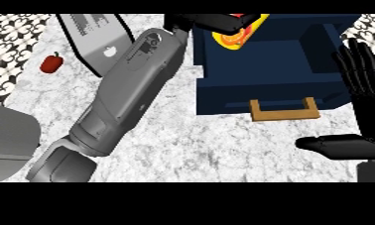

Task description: Pick up the cup, place it into the drawer and close the drawer

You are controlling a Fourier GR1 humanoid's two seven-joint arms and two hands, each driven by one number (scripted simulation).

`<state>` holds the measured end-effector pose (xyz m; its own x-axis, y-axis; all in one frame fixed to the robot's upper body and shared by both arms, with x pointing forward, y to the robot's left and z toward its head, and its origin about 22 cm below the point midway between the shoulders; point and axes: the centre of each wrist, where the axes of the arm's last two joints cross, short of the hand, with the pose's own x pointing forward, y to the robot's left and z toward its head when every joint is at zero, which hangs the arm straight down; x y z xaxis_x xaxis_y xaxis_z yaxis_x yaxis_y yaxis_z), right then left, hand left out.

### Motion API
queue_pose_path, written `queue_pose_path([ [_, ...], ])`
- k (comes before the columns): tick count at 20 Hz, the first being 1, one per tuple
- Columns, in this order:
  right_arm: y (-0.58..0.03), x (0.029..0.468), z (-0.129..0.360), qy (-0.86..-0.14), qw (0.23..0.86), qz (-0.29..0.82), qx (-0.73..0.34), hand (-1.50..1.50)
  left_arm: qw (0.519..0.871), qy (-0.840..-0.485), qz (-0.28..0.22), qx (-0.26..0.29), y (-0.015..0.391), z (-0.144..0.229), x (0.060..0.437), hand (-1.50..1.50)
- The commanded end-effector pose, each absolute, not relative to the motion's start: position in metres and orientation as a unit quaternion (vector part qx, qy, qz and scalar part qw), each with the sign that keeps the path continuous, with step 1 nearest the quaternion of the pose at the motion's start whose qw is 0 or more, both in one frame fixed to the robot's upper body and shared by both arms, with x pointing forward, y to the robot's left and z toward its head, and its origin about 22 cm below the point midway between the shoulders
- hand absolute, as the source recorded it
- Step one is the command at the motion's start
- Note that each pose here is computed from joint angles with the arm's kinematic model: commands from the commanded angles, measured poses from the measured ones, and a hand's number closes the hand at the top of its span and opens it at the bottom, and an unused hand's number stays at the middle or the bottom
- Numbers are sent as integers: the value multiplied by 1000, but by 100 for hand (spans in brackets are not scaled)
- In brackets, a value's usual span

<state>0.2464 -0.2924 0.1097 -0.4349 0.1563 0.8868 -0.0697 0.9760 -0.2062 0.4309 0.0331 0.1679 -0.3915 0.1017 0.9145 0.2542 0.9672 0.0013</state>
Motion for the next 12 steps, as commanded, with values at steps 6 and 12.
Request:
queue_pose_path([
  [6, -285, 250, 109, -844, 525, 112, -17, -150, 565, -815, -102, -80, 25, 143, 433, 150],
  [12, -297, 238, 110, -843, 525, 117, -15, -150, 588, -794, -153, -22, 20, 125, 428, 150],
])
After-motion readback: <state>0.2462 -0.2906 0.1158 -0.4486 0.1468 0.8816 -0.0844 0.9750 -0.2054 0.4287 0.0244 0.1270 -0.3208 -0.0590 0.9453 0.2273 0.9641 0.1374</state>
